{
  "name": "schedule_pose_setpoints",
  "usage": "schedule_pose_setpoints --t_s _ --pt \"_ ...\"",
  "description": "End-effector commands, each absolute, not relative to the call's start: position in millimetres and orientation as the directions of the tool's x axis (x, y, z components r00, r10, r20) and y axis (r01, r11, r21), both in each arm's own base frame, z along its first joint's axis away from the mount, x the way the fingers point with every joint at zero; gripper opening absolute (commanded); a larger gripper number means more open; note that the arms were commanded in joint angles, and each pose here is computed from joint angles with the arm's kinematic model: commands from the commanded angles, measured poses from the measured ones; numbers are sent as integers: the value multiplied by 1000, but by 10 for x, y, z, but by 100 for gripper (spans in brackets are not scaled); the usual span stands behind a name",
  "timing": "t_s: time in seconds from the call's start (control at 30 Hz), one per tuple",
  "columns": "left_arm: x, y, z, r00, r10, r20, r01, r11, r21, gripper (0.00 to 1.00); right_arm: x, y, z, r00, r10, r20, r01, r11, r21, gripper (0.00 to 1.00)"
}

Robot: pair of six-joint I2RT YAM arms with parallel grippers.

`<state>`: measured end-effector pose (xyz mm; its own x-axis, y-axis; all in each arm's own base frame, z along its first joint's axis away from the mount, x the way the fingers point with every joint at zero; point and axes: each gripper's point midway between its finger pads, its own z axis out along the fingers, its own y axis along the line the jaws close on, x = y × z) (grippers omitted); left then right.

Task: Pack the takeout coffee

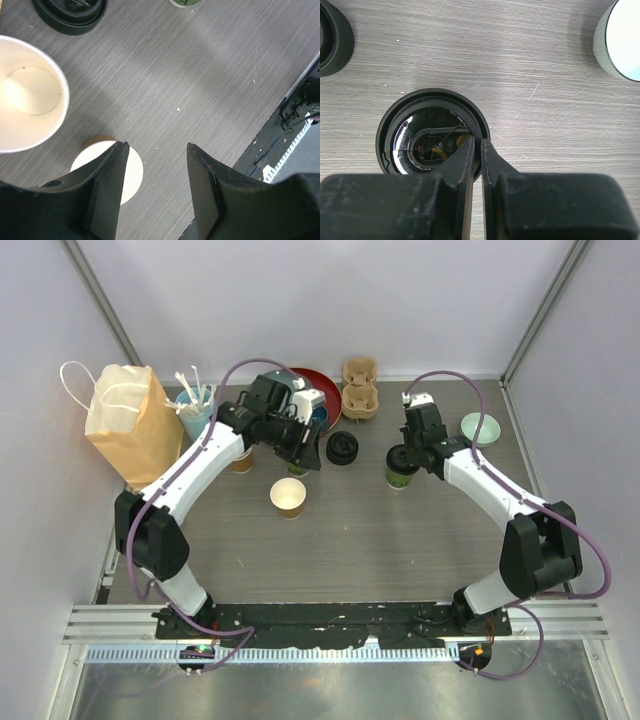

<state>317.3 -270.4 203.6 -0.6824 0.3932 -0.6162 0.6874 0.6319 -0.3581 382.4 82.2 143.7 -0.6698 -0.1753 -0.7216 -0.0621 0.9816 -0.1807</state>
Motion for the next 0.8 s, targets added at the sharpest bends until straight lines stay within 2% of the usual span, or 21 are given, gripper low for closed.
schedule_pose_setpoints --t_s 0.0,0.07,0.1,0.17,0.2,0.3,0.57,0.67,0.77 --pt "3193 -2531 2385 -634 364 -682 706 633 -318 57 3999 806 1567 -647 -191 -739 -54 977 -205 1" --pt "3199 -2464 2396 -641 356 -680 696 643 -320 57 4014 828 1565 -649 -195 -736 -62 977 -205 4" --pt "3197 -2448 2405 -634 360 -684 703 637 -316 57 4011 823 1558 -652 -194 -733 -62 977 -204 11" --pt "3209 -2384 2390 -633 362 -684 702 642 -309 58 4013 833 1580 -650 -194 -735 -64 977 -202 19" --pt "3210 -2364 2411 -629 358 -690 703 642 -308 59 4017 837 1608 -645 -191 -740 -64 978 -197 27" --pt "3214 -2294 2434 -628 352 -695 698 649 -302 60 4029 885 1732 -628 -192 -755 -83 980 -180 38" --pt "3236 -2165 2493 -622 335 -707 691 660 -295 61 4196 1083 2431 -525 -183 -831 -147 981 -123 50" --pt "3243 -2079 2531 -614 327 -718 689 666 -285 62 4209 1371 2648 -451 -237 -860 -319 943 -92 52" --pt "3268 -1948 2540 -622 304 -722 669 686 -287 63 4025 1942 2718 -324 -346 -880 -669 742 -45 52"
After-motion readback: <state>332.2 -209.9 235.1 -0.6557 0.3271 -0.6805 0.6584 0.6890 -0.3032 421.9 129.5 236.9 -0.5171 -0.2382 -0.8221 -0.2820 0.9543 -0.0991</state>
